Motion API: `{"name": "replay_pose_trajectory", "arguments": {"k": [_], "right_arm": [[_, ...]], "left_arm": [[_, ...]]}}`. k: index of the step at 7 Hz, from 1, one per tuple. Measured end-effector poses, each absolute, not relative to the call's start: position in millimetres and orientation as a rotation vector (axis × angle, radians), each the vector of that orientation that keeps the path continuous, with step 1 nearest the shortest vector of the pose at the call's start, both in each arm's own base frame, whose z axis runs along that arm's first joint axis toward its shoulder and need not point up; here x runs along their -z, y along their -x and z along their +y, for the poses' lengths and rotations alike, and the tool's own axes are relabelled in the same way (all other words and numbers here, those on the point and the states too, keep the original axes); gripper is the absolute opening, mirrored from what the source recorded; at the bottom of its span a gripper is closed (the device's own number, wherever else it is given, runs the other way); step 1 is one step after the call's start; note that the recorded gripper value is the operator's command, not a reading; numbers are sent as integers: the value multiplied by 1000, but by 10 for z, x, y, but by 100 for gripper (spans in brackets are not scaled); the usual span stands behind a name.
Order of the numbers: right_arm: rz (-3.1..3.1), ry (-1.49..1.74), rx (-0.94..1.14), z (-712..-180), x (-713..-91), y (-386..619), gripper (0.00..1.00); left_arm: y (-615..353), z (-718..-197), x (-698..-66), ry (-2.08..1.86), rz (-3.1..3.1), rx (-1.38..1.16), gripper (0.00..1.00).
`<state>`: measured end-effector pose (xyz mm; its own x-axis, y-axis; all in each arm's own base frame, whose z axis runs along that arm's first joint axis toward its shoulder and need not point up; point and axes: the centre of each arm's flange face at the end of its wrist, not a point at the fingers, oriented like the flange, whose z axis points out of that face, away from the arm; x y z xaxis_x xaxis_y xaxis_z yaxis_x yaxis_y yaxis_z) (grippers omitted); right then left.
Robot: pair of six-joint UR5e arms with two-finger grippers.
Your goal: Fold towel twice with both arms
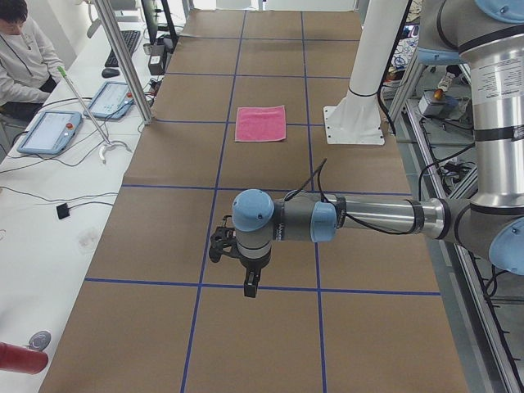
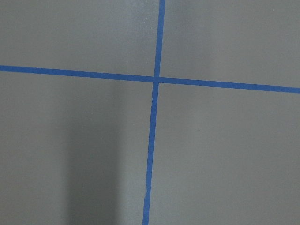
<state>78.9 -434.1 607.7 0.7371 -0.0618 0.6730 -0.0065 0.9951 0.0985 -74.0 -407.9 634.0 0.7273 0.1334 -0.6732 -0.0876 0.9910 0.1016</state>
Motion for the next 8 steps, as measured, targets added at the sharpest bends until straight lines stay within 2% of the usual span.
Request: {"name": "replay_pose_trajectory", "arguments": {"k": [5,8], "right_arm": [[-743,-120,35,-4389,-5956,-788,100],[-781,-145,-43,-4418,-5411,-590,100]], "left_arm": [[631,-4193,-5947,-144,735,-180,100],[622,-4690,-5233,-351,721,-256,100]]}}
